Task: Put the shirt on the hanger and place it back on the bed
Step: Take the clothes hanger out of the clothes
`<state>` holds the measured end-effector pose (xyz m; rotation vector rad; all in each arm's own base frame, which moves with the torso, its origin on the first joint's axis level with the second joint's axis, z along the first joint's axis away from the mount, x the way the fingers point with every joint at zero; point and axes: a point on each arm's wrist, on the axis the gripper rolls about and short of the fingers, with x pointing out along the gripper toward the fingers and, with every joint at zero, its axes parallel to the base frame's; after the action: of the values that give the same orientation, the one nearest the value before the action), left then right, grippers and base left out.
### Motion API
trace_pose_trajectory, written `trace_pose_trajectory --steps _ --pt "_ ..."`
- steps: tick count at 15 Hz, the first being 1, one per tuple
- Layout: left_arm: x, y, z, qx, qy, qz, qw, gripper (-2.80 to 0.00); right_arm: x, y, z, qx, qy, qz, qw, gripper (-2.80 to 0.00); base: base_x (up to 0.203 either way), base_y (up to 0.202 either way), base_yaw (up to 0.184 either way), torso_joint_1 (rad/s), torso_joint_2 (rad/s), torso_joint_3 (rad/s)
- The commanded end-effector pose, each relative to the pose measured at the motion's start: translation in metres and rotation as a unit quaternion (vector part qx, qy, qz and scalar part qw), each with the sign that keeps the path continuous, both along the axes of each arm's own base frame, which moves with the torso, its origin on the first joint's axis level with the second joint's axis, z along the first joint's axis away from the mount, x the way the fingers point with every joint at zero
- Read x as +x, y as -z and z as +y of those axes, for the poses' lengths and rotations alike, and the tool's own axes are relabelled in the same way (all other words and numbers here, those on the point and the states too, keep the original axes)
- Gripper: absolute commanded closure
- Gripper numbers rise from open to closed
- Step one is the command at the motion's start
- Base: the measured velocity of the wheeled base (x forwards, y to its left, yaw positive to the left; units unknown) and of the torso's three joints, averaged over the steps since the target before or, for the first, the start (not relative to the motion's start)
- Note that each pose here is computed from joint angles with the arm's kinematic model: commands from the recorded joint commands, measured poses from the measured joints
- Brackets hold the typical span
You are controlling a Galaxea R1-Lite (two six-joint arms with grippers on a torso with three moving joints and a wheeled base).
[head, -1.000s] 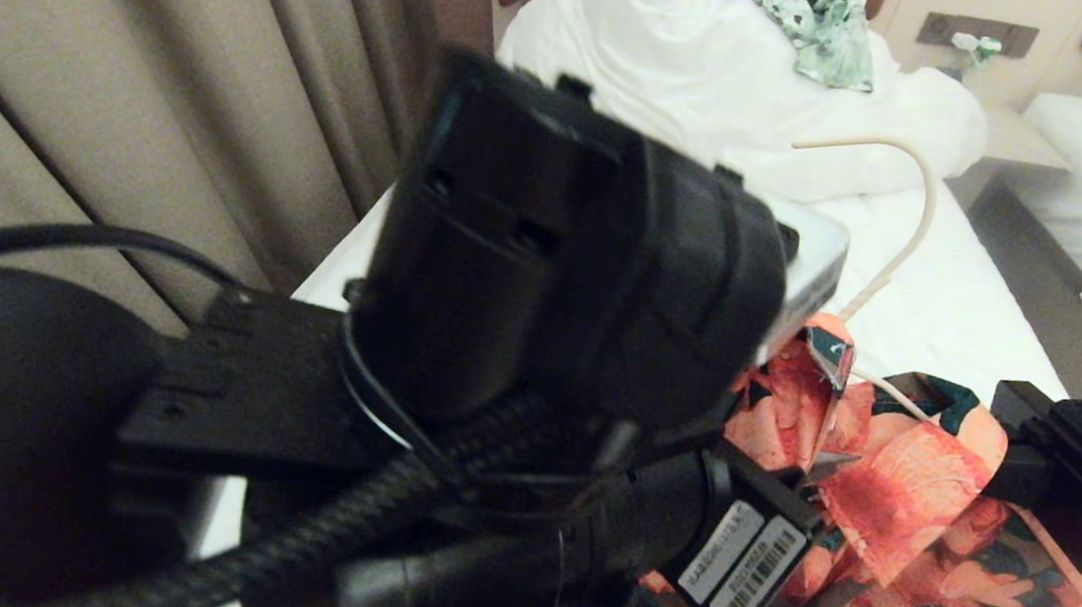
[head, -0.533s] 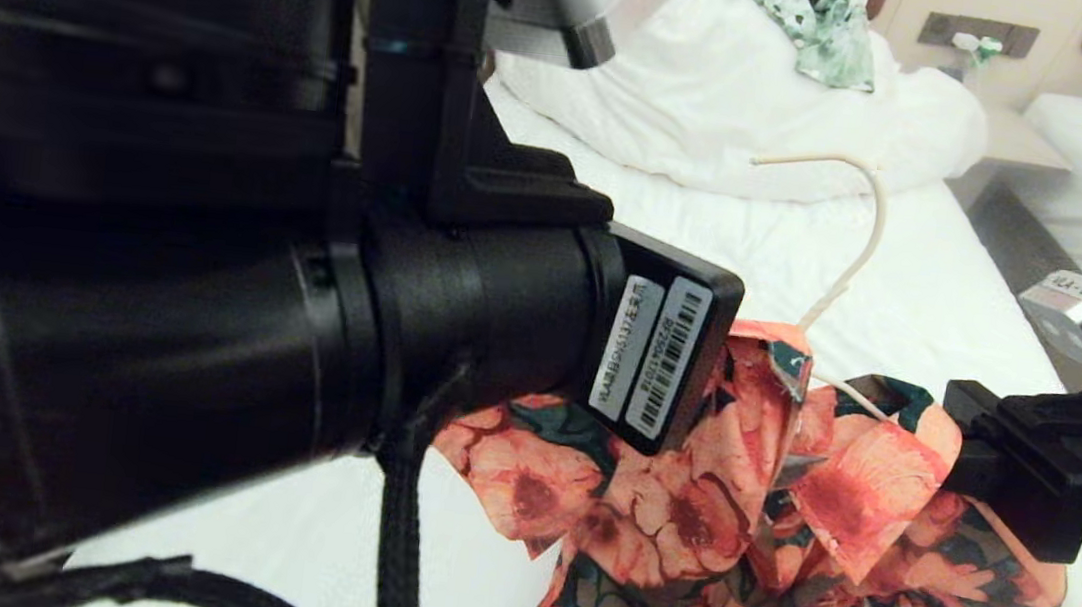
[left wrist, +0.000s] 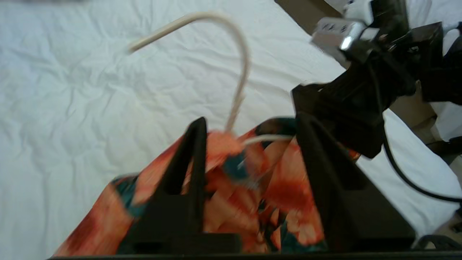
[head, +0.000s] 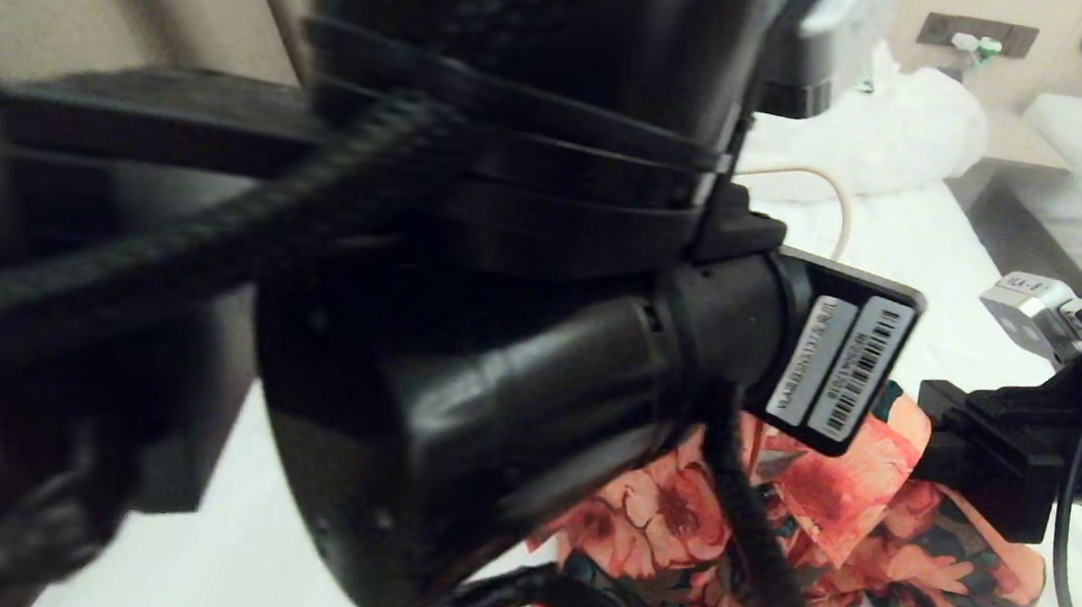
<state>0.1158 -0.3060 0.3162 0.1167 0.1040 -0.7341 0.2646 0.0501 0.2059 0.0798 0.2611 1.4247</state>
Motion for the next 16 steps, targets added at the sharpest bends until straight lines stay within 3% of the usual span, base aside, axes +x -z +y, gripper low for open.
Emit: trace_pose_trajectory --steps 1,5,16 --pt "0.007 0.016 -0.028 0.023 0.003 -0.001 0.9997 -2.8 0.003 0.003 0.001 0.001 -0.004 0.004 1.0 0.0 0.0 0.0 0.0 0.0 0.0 0.0" --pt "0.013 0.026 -0.048 0.039 -0.004 -0.01 0.9992 -2.8 0.002 0.001 0.0 0.001 -0.004 0.0 1.0 0.0 0.0 0.0 0.0 0.0 0.0 0.0" --pt "0.042 0.033 -0.053 0.053 -0.037 -0.016 0.9978 -2.8 -0.005 -0.004 0.001 0.002 -0.007 -0.008 1.0 0.0 0.0 0.0 0.0 0.0 0.0 0.0"
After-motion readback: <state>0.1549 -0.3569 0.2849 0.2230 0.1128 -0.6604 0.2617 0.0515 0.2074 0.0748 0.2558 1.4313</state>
